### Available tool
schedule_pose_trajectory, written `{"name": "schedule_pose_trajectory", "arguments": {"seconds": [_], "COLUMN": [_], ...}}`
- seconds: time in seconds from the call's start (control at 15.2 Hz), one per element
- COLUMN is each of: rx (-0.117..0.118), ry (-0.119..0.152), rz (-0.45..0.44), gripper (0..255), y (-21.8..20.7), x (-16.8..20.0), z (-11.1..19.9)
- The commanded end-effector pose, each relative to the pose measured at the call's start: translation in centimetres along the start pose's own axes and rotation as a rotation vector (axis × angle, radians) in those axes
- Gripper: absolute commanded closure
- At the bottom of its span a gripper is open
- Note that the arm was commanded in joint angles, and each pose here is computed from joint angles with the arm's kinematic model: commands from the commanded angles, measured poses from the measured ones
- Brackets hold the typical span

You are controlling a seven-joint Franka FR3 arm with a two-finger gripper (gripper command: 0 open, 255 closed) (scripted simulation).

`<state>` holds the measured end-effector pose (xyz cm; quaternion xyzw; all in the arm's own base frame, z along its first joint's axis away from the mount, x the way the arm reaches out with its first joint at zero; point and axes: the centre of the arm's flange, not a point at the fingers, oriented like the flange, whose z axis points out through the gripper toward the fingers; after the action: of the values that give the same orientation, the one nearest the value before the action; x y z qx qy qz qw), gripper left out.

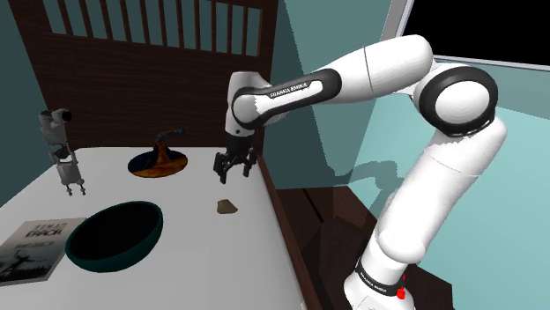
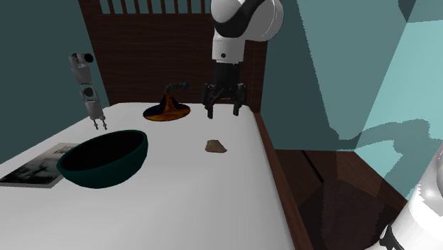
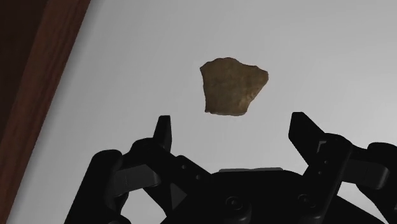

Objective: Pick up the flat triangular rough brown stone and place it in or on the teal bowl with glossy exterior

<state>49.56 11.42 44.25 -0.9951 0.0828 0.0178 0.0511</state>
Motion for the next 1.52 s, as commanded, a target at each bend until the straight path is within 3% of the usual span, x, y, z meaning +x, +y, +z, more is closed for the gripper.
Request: {"name": "schedule_pose_trajectory", "arguments": {"seconds": [0.0,0.13,0.59,1.12,1.19,1.45], "rx": [0.005,0.008,0.008,0.008,0.008,0.008], "ry": [-0.018,-0.03,-0.03,-0.031,-0.031,-0.031], "rz": [0.022,0.036,0.036,0.036,0.036,0.036], "gripper": [0,0,0,0,255,255], "y": [-1.1,-1.7,-1.8,-1.8,-1.8,-1.8], "x": [1.7,2.8,2.7,2.7,2.7,2.7], "z": [2.2,3.5,7.5,7.5,7.5,7.5]}}
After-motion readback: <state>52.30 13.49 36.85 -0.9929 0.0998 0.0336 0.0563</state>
